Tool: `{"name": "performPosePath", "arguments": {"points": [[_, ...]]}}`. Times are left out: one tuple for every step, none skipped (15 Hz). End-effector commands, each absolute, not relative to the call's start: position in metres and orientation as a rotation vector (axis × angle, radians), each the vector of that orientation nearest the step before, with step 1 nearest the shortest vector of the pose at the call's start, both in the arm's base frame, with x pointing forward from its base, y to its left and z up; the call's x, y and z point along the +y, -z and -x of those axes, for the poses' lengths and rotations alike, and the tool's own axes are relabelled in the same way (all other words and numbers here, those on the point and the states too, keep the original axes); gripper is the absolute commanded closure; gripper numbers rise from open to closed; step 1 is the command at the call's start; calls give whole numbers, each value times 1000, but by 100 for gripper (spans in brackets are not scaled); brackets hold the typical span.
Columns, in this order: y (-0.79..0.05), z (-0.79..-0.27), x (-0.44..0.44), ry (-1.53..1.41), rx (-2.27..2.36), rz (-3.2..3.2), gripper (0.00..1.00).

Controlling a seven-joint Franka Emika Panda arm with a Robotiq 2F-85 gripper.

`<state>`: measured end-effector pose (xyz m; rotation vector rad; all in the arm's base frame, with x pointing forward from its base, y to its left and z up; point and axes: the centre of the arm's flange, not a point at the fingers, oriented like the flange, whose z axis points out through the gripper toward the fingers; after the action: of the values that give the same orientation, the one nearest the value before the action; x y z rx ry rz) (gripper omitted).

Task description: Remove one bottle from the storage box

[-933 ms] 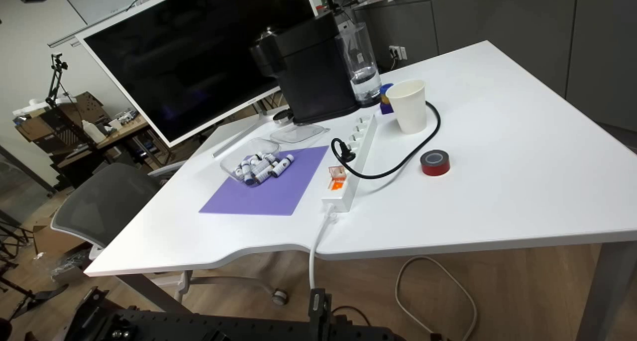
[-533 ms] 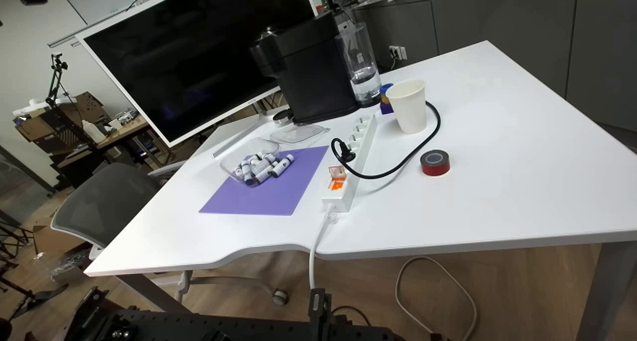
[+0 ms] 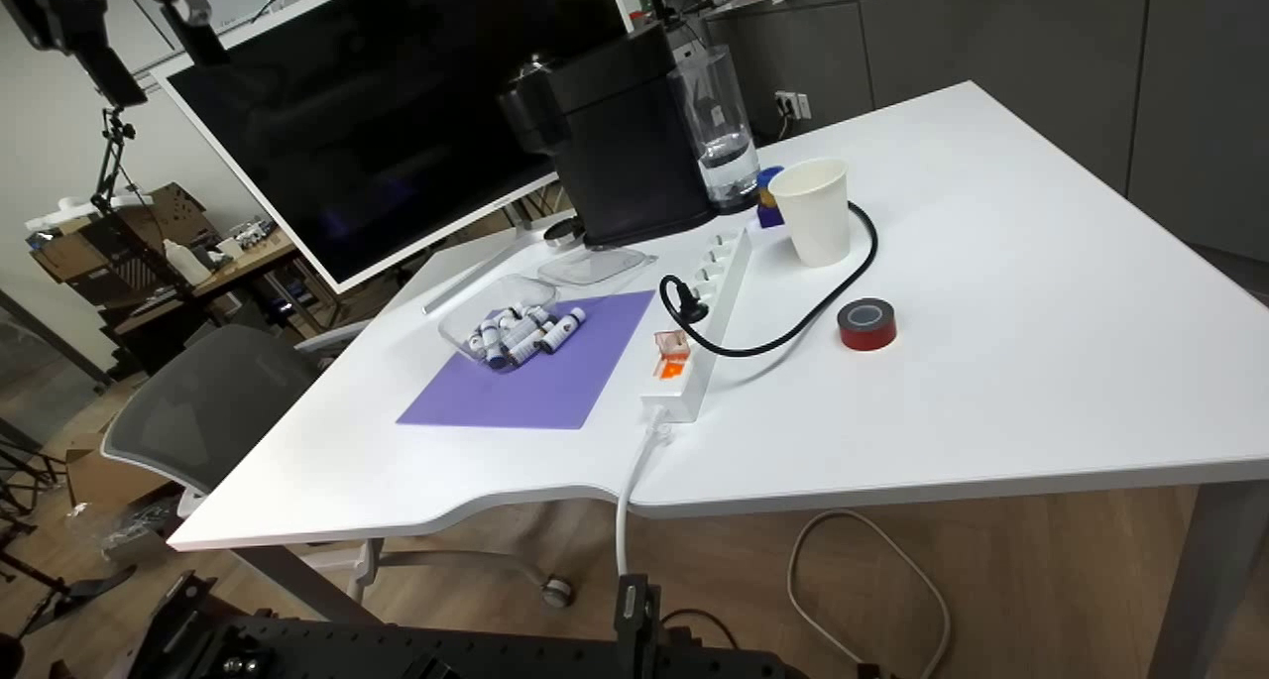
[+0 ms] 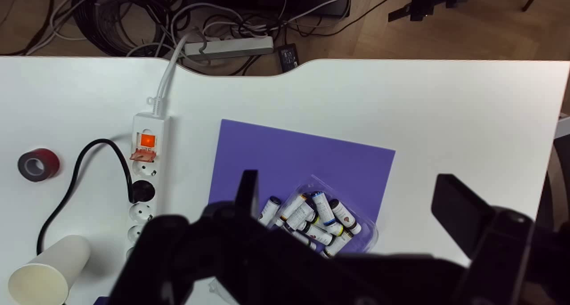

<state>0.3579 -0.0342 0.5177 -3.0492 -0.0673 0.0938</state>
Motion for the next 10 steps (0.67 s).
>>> {"name": "performPosePath", "arguments": {"points": [[-520, -358, -34, -88, -68, 3050, 0], [-521, -357, -34, -83, -69, 3050, 0], [-522, -357, -34, -80, -69, 3050, 0], [-522, -357, -34, -79, -69, 3050, 0], [-522, -357, -34, -78, -70, 3050, 0], [-522, -357, -34, -79, -70, 3050, 0], [-522, -357, -34, -78, -70, 3050, 0], [-522, -357, -34, -78, -70, 3050, 0], [-522, -357, -34, -78, -70, 3050, 0], [-522, -357, -34, -78, -70, 3050, 0]]}}
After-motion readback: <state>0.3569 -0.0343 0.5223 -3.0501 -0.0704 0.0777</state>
